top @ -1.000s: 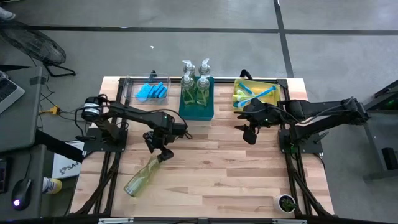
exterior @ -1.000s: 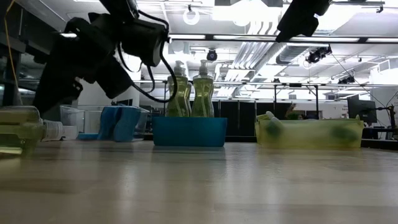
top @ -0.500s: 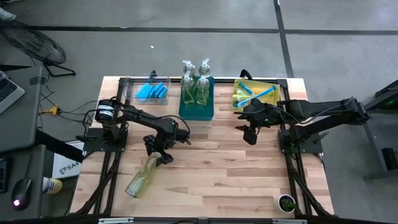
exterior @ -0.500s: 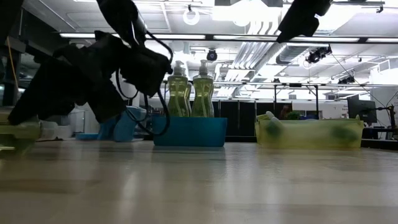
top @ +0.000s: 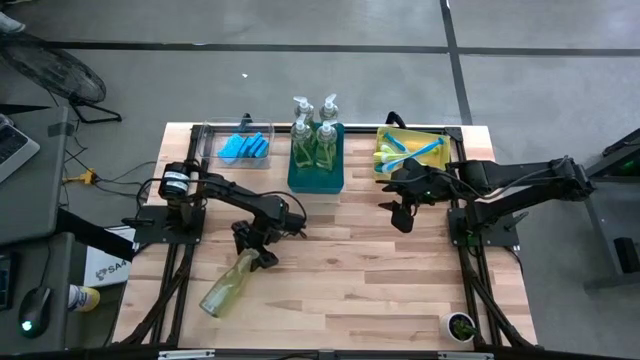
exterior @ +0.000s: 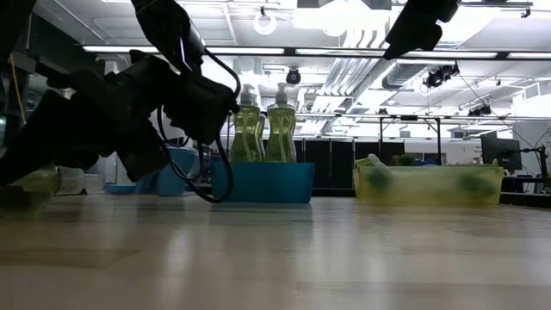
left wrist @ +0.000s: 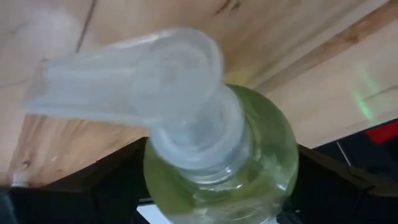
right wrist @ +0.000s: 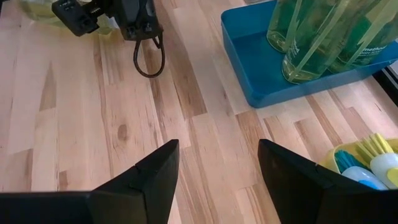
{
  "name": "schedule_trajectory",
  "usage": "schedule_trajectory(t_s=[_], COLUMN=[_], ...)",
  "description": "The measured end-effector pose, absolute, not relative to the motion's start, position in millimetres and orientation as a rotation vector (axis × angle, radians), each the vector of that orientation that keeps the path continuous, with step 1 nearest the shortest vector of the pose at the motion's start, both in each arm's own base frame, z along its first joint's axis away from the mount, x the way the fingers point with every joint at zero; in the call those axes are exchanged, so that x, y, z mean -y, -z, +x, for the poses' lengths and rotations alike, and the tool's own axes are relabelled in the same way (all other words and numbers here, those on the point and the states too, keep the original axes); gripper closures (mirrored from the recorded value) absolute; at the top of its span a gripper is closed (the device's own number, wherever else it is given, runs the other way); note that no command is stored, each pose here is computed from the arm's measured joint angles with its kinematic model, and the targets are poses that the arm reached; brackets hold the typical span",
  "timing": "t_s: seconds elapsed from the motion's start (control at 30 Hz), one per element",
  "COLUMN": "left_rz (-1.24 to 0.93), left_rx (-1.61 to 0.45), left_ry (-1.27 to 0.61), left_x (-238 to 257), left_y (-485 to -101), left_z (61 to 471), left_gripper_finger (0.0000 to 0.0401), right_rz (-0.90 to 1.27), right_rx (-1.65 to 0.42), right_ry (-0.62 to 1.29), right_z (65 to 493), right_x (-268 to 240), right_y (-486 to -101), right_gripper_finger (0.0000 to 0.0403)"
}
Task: Pick & Place Kitchen Sink Supplies
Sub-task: Put the yellow soap dispenser into the blue bin
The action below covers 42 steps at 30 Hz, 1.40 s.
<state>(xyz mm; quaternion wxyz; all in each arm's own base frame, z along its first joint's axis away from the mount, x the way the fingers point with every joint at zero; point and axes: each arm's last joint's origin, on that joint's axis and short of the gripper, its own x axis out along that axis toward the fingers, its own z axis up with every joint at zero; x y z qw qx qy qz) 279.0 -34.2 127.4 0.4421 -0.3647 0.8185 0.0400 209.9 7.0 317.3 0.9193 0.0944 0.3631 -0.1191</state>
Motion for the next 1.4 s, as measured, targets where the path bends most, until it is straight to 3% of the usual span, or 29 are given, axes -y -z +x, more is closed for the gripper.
schedule_trajectory(t_s=[0.37,0.67,0.93,1.1,1.4], left_rz=[-0.855,-0.854,-0.807,-0.794,-0.763], left_rx=[-1.986,-1.987,-2.007,-2.014,-2.032], left_ry=[-0.134,-0.125,-0.077,-0.073,-0.085], left_x=[32.7,33.5,42.3,43.6,42.6], left_y=[-125.0,-125.1,-125.5,-125.4,-125.9], left_z=[282.5,282.5,280.3,279.3,277.2], left_gripper_finger=[0.0060,0.0123,0.0129,0.0167,0.0167], right_rz=[0.196,0.197,0.196,0.195,0.195], right_rx=[-0.745,-0.745,-0.744,-0.744,-0.744], right_ry=[0.251,0.251,0.252,0.254,0.255], right_z=[209.9,209.9,209.9,210.0,209.9], right_x=[-6.9,-6.9,-6.9,-6.8,-6.8], right_y=[-317.3,-317.3,-317.4,-317.3,-317.4], right_gripper_finger=[0.0191,0.0191,0.0191,0.0190,0.0190])
